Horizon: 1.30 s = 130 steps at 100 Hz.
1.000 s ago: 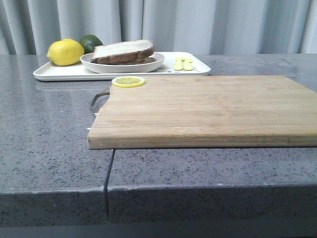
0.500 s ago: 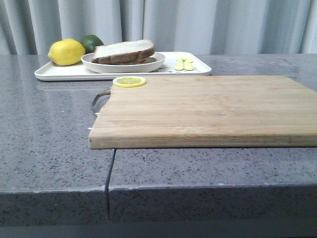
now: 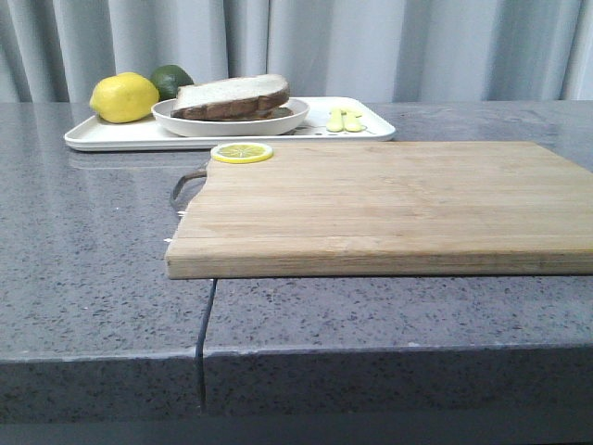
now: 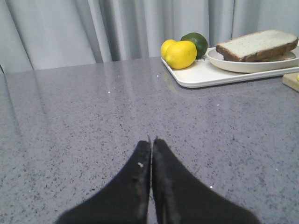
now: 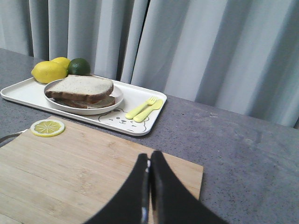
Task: Place bread and move sandwich to tray
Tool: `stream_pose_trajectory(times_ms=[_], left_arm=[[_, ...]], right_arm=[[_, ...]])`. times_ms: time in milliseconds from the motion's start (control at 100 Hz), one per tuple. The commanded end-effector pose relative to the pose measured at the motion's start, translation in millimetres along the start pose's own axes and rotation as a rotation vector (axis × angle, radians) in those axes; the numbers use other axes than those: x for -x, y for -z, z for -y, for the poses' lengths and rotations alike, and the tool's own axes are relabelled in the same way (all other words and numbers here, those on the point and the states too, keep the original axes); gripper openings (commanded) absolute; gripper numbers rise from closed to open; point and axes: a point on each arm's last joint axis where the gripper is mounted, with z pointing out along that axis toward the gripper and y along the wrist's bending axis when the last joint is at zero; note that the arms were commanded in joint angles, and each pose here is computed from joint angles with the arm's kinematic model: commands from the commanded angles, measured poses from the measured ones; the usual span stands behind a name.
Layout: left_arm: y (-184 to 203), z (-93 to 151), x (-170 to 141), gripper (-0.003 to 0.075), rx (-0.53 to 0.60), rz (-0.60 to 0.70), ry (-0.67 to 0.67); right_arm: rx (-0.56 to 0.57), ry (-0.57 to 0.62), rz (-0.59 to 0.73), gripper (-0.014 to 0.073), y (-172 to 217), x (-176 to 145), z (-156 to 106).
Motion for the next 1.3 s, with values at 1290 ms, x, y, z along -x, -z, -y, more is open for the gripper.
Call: stream_pose_trajectory(times_ms=[1290], left_arm=[[1.6,-0.6,0.1,-0.0019,0.010,0.060,0.008]], right_arm=[[-0.147,-0.044,0.178,-0.0116,10.6,-26.9,7.5]])
